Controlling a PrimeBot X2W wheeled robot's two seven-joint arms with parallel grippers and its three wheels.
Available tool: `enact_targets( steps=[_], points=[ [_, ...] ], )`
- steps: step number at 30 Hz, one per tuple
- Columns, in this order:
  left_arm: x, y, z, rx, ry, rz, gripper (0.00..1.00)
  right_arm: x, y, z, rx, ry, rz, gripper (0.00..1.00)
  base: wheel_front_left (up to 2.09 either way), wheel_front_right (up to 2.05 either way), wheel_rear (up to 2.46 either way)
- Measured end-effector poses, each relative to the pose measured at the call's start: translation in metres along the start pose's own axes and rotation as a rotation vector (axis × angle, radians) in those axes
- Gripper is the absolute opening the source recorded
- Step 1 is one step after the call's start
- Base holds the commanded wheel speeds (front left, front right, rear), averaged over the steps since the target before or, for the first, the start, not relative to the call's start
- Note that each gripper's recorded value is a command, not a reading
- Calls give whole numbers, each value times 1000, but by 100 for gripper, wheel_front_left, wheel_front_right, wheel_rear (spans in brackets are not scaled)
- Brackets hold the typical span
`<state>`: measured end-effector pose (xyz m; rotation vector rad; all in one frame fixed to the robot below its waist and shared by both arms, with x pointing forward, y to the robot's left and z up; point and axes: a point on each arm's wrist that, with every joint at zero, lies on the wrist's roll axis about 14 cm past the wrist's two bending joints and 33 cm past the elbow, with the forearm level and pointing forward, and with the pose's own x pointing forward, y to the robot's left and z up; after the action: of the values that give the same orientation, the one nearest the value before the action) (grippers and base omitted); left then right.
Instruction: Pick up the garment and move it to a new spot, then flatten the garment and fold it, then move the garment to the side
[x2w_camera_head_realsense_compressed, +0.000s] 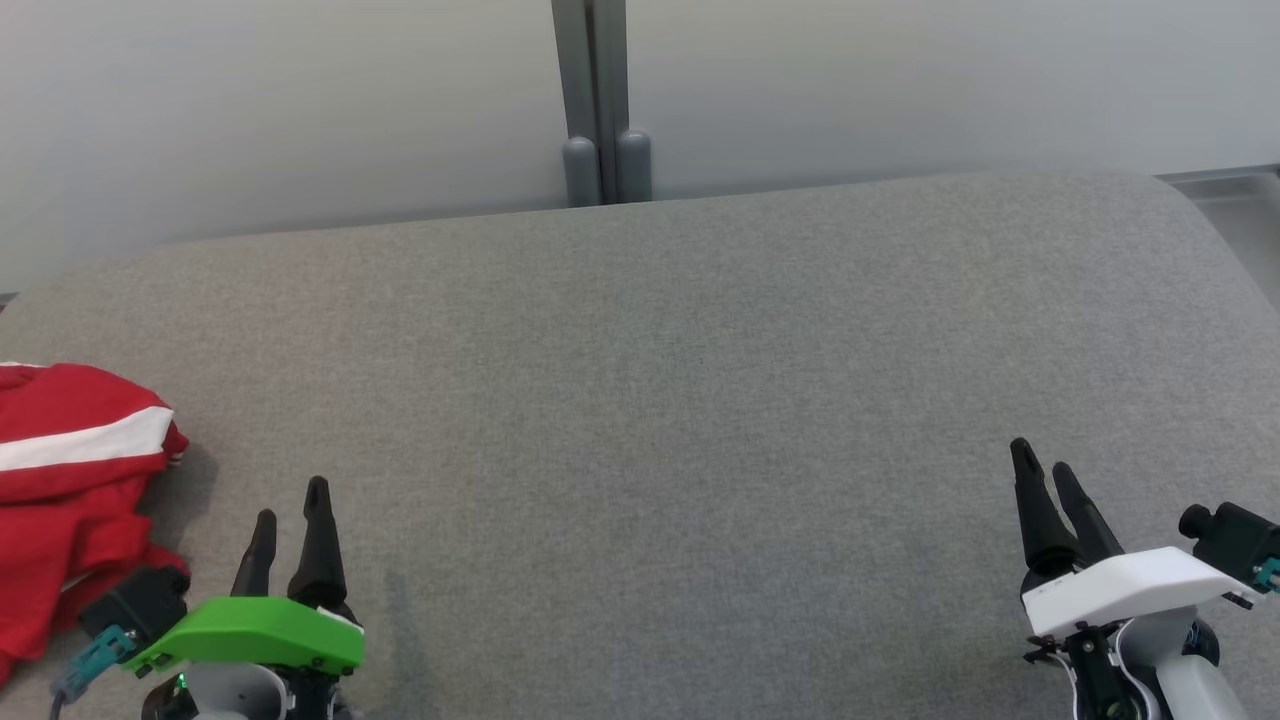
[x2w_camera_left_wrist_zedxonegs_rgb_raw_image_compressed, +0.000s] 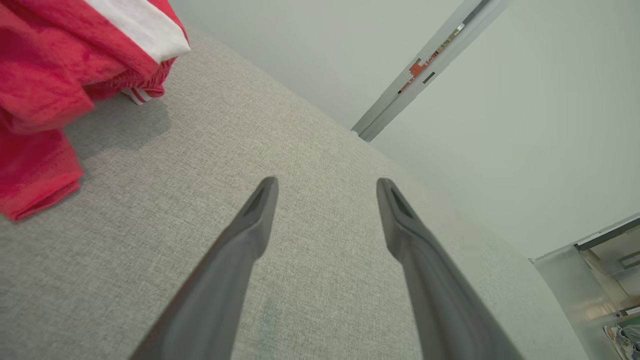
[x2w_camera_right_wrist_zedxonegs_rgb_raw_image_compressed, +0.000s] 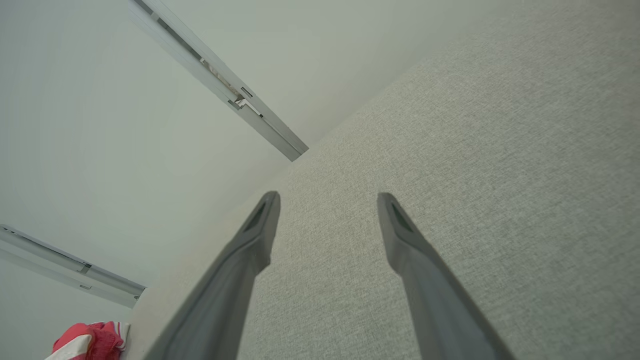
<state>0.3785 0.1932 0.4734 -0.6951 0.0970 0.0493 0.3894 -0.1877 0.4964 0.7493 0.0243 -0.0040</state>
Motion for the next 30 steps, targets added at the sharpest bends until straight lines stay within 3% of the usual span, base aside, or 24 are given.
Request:
enact_targets(
  steps=[30],
  points=[
    [0, -23, -3, 405, -21, -102, 100, 9, 28, 11, -352, -72, 98, 100, 0, 0, 0]
  ],
)
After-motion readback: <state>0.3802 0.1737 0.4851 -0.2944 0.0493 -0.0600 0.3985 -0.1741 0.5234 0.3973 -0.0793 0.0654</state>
